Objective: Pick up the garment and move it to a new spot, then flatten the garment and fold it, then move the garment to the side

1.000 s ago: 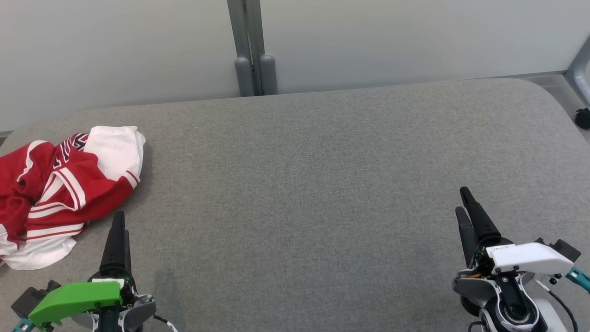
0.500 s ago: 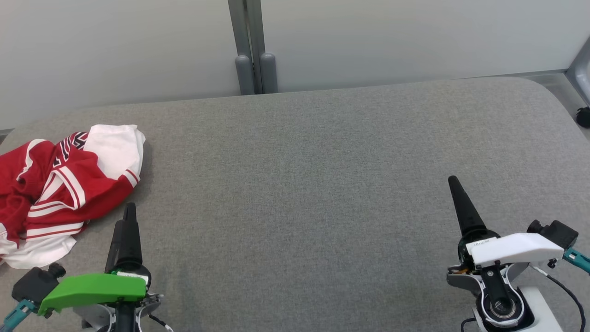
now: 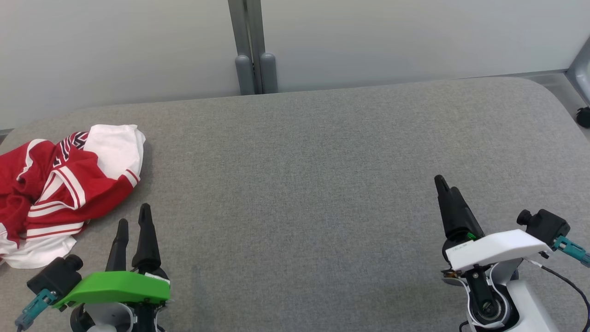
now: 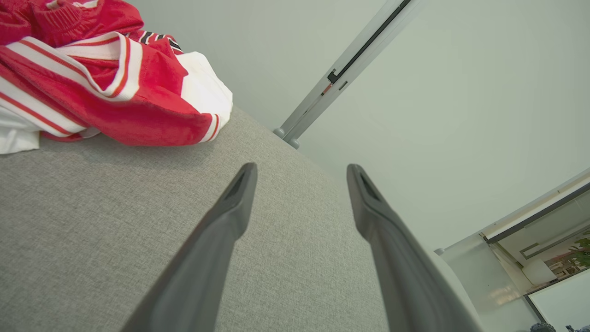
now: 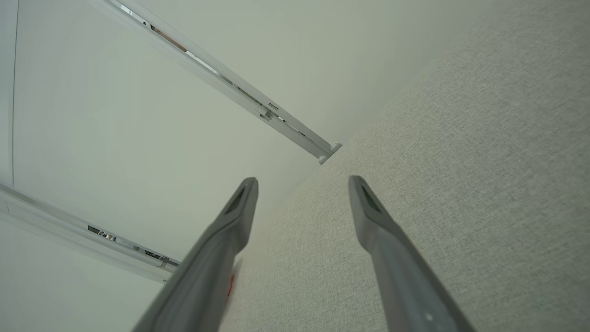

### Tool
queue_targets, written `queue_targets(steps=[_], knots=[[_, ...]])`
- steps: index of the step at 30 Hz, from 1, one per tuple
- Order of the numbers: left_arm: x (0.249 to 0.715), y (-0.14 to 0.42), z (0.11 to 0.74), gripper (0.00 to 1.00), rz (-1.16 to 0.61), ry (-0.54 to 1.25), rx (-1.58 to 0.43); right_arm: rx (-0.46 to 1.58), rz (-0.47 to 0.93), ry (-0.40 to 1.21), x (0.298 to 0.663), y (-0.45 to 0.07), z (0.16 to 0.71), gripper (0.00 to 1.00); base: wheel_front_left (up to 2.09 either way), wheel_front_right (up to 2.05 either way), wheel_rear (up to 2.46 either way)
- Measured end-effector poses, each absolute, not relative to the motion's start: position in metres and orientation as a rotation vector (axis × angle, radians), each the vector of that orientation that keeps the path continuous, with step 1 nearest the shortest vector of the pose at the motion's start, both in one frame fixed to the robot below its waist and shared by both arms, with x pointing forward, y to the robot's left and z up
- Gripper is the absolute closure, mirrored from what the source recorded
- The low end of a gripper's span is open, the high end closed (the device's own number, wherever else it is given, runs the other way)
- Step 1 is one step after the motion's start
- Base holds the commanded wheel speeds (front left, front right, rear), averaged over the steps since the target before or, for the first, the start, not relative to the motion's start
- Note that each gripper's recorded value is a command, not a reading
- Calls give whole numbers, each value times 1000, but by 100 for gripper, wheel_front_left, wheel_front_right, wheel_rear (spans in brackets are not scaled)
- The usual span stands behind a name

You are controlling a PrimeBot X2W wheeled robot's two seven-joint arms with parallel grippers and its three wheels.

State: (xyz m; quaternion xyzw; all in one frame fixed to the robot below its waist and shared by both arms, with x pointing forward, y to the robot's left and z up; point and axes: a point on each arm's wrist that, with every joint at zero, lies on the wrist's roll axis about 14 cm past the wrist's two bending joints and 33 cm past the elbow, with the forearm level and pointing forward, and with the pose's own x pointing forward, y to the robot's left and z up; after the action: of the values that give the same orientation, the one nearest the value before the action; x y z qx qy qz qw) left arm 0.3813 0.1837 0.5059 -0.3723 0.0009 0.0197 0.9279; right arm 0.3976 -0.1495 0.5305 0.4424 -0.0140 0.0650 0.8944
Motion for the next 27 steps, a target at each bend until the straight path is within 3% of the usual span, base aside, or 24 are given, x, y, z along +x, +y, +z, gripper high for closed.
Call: queue_targets(steps=[9,27], knots=[[380,182,508,0,40,-13,-650,729,163,-44,399,-141,532,0,0,0,0],[379,175,516,0,14,-54,-463,550,205,-75,398,-128,536,0,0,0,0]])
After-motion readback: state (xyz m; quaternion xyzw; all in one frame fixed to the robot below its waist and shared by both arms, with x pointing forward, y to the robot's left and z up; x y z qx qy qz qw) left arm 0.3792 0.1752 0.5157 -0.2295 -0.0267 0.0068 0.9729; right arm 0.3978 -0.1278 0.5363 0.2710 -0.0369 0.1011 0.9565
